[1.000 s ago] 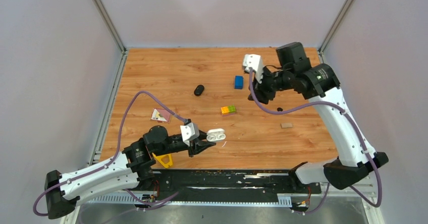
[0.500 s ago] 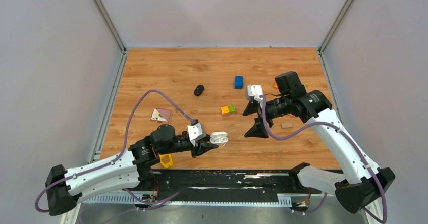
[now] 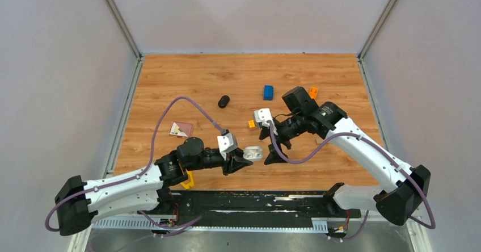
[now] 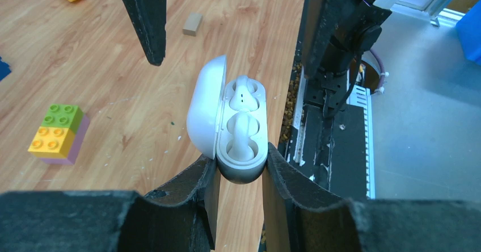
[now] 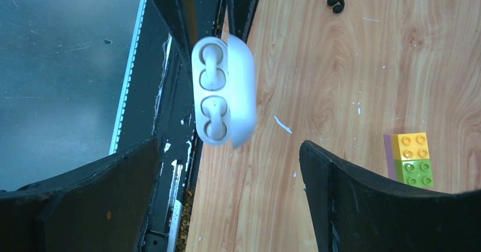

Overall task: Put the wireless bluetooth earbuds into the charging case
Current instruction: Close the charging case, then place the charging case at the center of the board.

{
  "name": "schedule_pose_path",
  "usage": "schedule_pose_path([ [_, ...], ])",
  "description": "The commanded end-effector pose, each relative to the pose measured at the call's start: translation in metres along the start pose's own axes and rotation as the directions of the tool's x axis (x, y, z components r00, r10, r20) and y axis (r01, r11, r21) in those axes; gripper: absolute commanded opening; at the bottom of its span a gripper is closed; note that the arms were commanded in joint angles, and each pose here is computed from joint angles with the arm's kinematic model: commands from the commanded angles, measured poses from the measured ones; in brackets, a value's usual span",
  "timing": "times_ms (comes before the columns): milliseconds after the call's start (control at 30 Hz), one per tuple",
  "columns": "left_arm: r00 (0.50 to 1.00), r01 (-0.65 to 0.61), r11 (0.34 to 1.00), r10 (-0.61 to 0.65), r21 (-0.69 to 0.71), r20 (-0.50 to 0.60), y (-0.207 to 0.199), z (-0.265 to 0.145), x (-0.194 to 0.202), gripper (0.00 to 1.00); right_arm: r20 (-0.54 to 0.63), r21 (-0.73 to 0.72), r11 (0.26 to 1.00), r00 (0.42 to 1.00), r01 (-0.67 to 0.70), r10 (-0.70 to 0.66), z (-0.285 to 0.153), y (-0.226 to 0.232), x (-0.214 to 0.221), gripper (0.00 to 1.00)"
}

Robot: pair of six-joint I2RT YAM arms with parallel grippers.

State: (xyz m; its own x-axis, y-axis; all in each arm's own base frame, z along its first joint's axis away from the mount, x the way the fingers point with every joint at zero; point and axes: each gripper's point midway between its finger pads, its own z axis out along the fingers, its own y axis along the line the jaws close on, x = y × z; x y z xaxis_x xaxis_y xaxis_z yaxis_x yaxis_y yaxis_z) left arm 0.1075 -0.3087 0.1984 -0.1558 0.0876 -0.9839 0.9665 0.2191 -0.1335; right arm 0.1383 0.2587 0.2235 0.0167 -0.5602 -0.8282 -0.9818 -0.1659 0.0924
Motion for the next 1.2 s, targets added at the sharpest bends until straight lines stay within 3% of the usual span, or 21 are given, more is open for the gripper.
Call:
schedule_pose_path([
  [0,0.988,0.020,0.999,-0.025,0.032,0.153,-0.007,0.012,-0.052,0.00,0.030,0.009,0.998,0.998,0.055,-0.055,-0.001,0.000,-0.017,0.94],
  [333,0.985,0.084,0.992,-0.068,-0.096,0.159,0.019,0.021,-0.050,0.00,0.033,-0.020,0.999,0.998,0.048,-0.047,-0.013,0.027,-0.016,0.94],
  [533,0.986,0.116,0.987,-0.101,-0.112,0.130,0.022,0.023,-0.038,0.00,0.059,0.065,0.996,0.996,0.063,-0.067,-0.030,0.018,-0.031,0.93],
  [633,0.985,0.139,0.982,-0.124,-0.125,0.119,0.023,0.023,-0.033,0.00,0.041,0.182,0.983,0.998,0.038,-0.046,-0.045,0.000,-0.034,0.93],
  [767,0.963,0.269,0.927,-0.260,-0.261,0.070,0.041,0.018,-0.018,0.00,-0.050,0.394,0.915,0.992,-0.083,0.112,-0.083,-0.033,-0.005,0.99],
  [867,0.934,0.339,0.858,-0.355,-0.387,0.030,0.056,0.013,0.000,0.00,-0.101,0.440,0.849,0.923,-0.293,0.371,-0.103,-0.034,0.037,1.00],
  [1000,0.894,0.369,0.751,-0.448,-0.547,-0.012,0.081,0.014,0.029,0.00,-0.096,0.331,0.756,0.776,-0.566,0.623,-0.095,-0.019,0.077,0.97],
  [1167,0.786,0.488,0.673,-0.616,-0.557,-0.056,0.094,0.044,0.062,0.01,0.030,0.284,0.729,0.766,-0.622,0.642,-0.084,-0.032,0.079,0.95],
])
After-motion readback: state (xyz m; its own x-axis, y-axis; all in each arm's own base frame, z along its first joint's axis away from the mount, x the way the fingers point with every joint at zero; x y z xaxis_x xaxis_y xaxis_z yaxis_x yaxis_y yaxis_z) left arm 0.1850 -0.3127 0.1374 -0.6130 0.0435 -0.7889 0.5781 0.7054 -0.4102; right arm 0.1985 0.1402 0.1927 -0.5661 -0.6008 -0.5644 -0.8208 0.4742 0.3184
